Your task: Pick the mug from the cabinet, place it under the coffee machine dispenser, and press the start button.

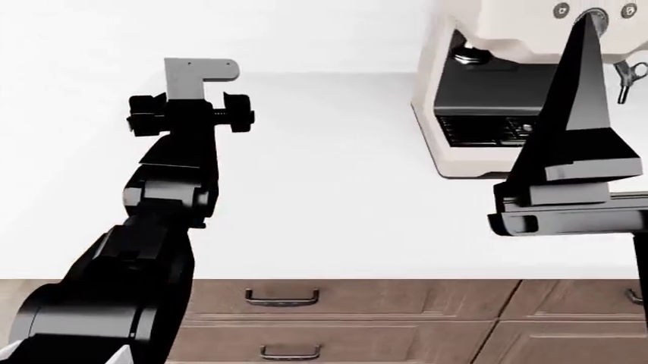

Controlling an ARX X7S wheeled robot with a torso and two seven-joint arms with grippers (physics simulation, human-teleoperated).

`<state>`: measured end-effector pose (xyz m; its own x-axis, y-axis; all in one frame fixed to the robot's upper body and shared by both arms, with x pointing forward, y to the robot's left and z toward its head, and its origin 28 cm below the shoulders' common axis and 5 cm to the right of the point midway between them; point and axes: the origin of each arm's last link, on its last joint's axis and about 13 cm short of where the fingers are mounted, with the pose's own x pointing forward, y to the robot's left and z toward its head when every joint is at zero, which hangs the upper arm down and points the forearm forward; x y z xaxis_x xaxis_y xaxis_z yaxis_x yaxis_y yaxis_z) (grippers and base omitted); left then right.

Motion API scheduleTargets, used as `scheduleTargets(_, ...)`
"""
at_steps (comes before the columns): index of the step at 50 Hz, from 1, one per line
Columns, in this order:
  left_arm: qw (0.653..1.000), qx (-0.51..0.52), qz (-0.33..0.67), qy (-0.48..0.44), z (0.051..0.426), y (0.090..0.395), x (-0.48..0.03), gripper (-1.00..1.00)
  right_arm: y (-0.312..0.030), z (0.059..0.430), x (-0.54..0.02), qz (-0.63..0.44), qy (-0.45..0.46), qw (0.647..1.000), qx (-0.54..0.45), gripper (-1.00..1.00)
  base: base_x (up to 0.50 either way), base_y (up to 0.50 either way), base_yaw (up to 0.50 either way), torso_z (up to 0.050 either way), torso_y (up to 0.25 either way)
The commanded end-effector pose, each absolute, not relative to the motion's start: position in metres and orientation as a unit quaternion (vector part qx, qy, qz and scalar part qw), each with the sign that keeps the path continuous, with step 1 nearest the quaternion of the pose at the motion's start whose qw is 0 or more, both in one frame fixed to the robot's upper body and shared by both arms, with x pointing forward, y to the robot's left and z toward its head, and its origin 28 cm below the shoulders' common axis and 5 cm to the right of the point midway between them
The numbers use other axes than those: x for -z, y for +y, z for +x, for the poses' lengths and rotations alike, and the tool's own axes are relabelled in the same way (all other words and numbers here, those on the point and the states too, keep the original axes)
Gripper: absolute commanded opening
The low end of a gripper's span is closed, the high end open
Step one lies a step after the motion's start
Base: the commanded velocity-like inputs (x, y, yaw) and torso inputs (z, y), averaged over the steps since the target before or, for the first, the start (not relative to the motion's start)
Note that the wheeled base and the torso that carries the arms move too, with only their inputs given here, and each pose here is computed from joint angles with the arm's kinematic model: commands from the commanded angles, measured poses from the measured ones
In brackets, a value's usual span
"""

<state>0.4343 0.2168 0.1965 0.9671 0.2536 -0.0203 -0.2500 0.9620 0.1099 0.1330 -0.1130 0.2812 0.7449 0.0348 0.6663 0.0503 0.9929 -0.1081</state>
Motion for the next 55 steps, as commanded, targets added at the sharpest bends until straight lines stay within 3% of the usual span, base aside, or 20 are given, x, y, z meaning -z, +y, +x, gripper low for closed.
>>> scheduleTargets(1,0.99,-0.128,0.062,0.02,0.4341,0.2162,-0.1957,1.0,-0.1141,0.1332,-0.2818,-0.064,-0.361,0.93,0.016,1.0,0.38,0.41,0.0,0.0,0.0)
scheduleTargets(33,0.988,-0.13,0.075,0.023,0.4338,0.2156,-0.1948,1.0,-0.1097,0.1353,-0.2864,-0.081,-0.368,0.926,0.007,1.0,0.49,0.25,0.0,0.0,0.001)
scheduleTargets(55,0.988,-0.132,0.077,0.022,0.4338,0.2157,-0.1948,1.0,-0.1096,0.1331,-0.2875,-0.059,-0.375,0.925,-0.003,1.0,0.5,0.03,0.0,0.0,0.001)
